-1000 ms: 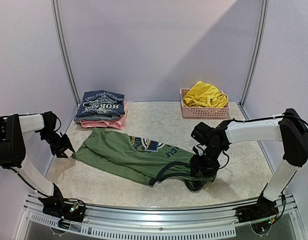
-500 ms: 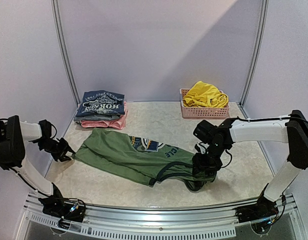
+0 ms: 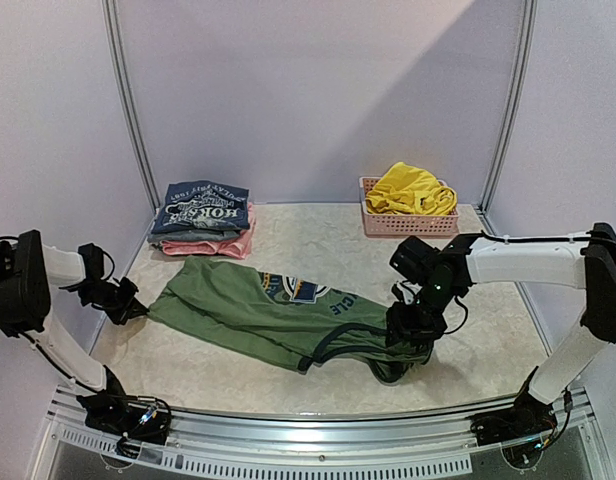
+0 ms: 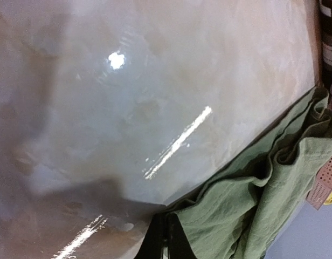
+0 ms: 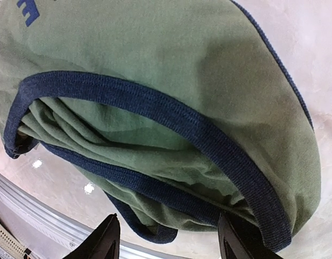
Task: Fold and stack the mixed laundry pile
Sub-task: Adjust the crumpled tank top at the center of the board.
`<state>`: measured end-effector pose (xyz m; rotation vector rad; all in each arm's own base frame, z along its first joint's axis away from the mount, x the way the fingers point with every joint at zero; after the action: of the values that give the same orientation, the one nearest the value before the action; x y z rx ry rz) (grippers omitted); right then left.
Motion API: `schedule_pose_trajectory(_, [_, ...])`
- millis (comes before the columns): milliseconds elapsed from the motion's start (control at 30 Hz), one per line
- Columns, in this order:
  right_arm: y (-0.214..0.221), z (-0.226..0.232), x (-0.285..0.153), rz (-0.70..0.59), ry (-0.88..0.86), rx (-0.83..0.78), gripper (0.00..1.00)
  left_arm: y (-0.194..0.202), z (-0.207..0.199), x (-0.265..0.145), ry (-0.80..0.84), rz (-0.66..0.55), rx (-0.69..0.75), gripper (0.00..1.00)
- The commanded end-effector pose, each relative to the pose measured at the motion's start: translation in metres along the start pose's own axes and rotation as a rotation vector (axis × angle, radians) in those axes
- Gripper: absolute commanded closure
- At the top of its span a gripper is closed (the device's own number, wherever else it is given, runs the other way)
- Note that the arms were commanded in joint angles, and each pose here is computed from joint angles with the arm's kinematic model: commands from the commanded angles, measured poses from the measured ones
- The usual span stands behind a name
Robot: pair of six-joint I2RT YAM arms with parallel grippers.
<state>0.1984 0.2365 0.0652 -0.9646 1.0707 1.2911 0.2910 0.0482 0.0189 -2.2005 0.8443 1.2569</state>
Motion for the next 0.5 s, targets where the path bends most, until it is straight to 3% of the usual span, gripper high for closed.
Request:
schedule_pose_trajectory(0, [0.011, 0.003, -0.002, 0.01, -0.022, -0.001, 0.37, -0.001, 0.001, 0.002, 0.013, -0.005, 0.005, 1.0])
schedule_pose_trajectory(267, [0.044, 0.016, 0.025, 0.069, 0.005, -0.087, 0.37, 0.016, 0.001, -0.014, 0.007, -0.001, 0.024, 1.0])
schedule_pose_trajectory(467, [0.038, 0.003, 0.038, 0.041, 0.113, -0.023, 0.4, 0.035, 0.004, -0.019, 0.017, 0.008, 0.026, 1.0])
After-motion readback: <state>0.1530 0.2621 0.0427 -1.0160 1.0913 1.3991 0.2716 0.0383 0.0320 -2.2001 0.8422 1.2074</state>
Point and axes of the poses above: each gripper's point midway between its finger pads, its own x axis out along the fingers, its own z axis along the line the jaws close on, y = z × x, the point moved 1 cm from there along -x, back along the fingers, and after that the axes turned 10 degrees about x, right-handed, at the moved point
